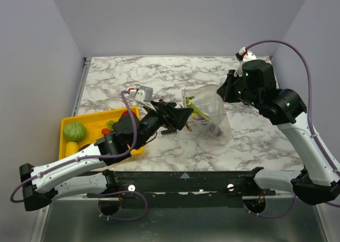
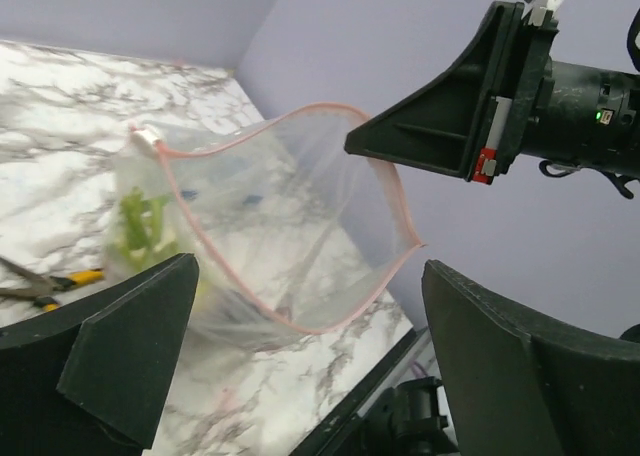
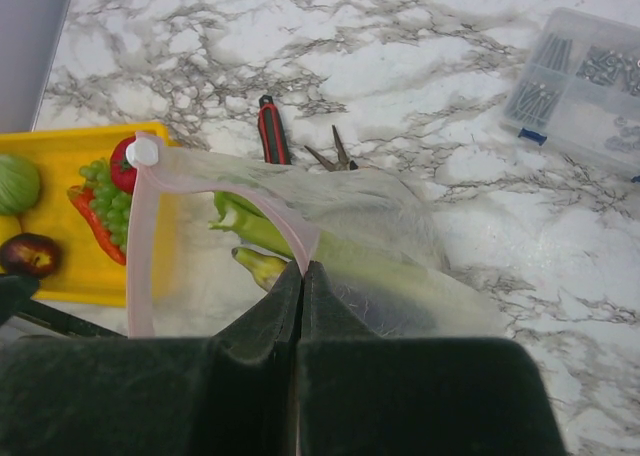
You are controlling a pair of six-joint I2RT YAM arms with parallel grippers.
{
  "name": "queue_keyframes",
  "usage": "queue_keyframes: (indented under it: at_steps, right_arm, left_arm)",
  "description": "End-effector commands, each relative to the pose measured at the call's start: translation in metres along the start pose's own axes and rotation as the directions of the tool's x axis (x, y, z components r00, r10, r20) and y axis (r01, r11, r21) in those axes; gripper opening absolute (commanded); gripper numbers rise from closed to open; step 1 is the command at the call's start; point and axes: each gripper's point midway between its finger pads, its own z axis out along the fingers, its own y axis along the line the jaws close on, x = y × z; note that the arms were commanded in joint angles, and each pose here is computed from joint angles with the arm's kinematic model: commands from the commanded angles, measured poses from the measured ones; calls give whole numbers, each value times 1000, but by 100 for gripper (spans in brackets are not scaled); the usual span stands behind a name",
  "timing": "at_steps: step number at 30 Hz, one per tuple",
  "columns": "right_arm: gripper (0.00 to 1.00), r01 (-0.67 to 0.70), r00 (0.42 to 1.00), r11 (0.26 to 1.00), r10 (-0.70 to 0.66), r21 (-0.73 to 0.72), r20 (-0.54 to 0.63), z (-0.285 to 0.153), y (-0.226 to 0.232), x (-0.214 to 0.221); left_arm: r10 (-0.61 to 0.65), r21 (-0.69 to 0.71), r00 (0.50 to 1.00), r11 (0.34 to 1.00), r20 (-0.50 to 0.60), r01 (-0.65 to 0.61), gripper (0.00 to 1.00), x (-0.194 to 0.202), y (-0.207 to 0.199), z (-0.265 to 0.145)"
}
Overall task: Place the food in the zip-top bag and seal the zipper
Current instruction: Place the fake vegetable in the zipper food storage bag, then pick up the fake vegetable from the bin.
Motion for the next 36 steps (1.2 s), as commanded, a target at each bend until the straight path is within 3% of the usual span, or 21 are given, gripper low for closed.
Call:
queue_keyframes:
  at_steps: [1, 6, 11, 18, 21, 26, 29, 34, 36]
  right_arm:
    - [1, -5, 998, 1000, 7, -30, 64, -7, 3, -13]
    - [1, -8, 998, 999, 10, -37, 65, -8, 4, -11]
    - [1, -6, 998, 999, 8, -34, 63, -9, 3, -10]
    - [1, -4, 998, 999, 6, -36, 59, -10, 3, -9]
    - [1, -4, 998, 999, 5, -32, 55, -10, 2, -8]
    - [1, -2, 999, 999, 4, -38, 49, -11, 3, -8]
    - [1, -2, 999, 999, 4, -37, 51, -12, 3, -9]
    - [1, 0, 999, 999, 3, -49, 42, -9, 5, -6]
    - [1, 3, 999, 999, -1, -49, 39, -7, 5, -5]
  left_arm:
    - [183, -171, 979, 966, -90, -196, 99, -12, 45, -38]
    - [264, -315, 951, 899, -163, -303, 99, -22, 97, -72]
    - [171, -493, 967, 835, -189, -244, 99, -22, 157, -100]
    - [-14, -798, 983, 585, -185, -142, 99, 6, 245, -143]
    - [-122, -861, 977, 501, -177, -93, 99, 27, 273, -156]
    - [-291, -924, 956, 377, -44, 72, 98, 49, 314, -177]
    - [-353, -956, 932, 238, 78, 170, 97, 53, 338, -201]
    - [-332, -967, 918, 53, 218, 249, 94, 43, 364, -233]
    - [-325, -964, 915, 34, 241, 265, 92, 41, 371, -234]
